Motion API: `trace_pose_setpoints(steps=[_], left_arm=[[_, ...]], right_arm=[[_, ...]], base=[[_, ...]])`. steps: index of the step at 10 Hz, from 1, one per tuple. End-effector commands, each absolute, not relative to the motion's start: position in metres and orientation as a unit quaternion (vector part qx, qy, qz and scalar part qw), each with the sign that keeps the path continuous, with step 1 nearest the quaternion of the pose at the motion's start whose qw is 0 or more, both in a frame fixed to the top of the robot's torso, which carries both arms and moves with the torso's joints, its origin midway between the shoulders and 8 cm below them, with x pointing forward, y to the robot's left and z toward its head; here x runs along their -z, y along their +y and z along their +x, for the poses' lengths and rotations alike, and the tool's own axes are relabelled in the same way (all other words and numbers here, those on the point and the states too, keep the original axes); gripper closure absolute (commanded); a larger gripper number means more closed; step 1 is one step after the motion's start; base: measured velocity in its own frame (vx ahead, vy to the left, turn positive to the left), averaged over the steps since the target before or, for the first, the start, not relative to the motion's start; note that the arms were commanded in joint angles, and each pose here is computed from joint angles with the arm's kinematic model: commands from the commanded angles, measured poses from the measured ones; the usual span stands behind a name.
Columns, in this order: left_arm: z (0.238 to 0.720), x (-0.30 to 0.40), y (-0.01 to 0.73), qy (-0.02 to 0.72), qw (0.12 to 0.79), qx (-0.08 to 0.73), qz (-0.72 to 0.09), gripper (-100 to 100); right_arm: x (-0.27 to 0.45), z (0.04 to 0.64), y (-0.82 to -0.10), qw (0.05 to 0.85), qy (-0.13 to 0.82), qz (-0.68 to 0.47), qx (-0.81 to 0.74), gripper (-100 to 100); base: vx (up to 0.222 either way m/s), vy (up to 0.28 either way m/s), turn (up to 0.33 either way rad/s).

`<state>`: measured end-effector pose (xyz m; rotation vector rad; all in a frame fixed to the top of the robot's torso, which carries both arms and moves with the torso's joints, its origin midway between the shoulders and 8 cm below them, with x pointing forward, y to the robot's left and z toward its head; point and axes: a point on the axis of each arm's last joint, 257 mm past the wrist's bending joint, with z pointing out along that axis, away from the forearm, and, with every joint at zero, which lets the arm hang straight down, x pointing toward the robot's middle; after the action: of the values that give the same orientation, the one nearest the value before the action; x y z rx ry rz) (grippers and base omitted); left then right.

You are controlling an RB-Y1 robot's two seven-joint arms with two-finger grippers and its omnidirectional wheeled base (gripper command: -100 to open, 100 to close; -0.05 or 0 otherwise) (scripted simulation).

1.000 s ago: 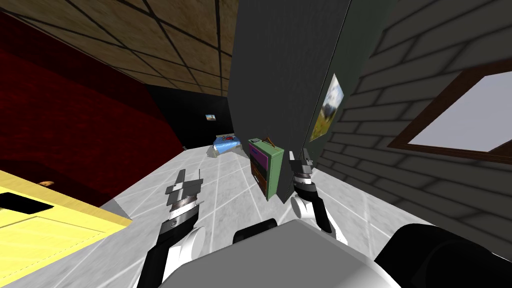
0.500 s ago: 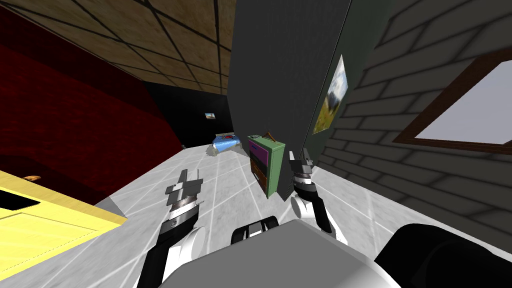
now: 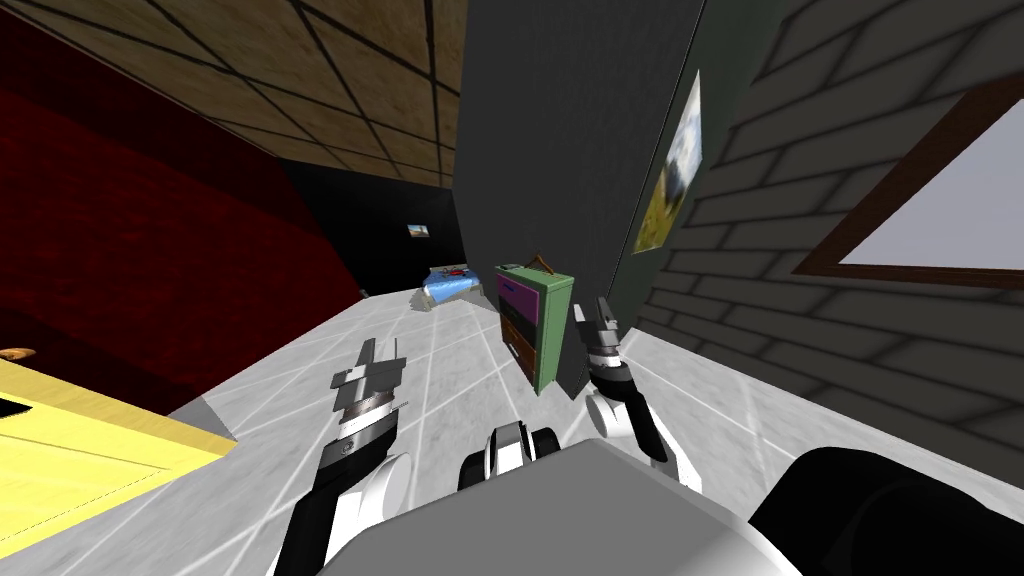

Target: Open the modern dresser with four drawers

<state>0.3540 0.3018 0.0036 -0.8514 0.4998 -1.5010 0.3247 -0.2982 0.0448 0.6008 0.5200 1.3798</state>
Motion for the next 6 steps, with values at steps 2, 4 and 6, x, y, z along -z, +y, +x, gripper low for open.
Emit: trace_pose_setpoints(steps=[2,4,6], left_arm=[[0.354,-0.004,0.302,0.218,0.623,0.654,-0.371,0],[0.354,-0.004,0.302,0.218,0.623,0.654,-0.371,0],[0.354,-0.004,0.302,0.218,0.623,0.654,-0.371,0]], right_arm=[[-0.015,0.345,-0.293,0.715,0.326,0.245,-0.568,-100],[0.008,0.358,-0.296,0.725,0.379,0.233,-0.526,-100],[0.034,0.369,-0.304,0.735,0.434,0.218,-0.473,-100]], base=[[0.158,0.115,-0.060],[0.167,0.170,-0.077],[0.182,0.175,-0.085]])
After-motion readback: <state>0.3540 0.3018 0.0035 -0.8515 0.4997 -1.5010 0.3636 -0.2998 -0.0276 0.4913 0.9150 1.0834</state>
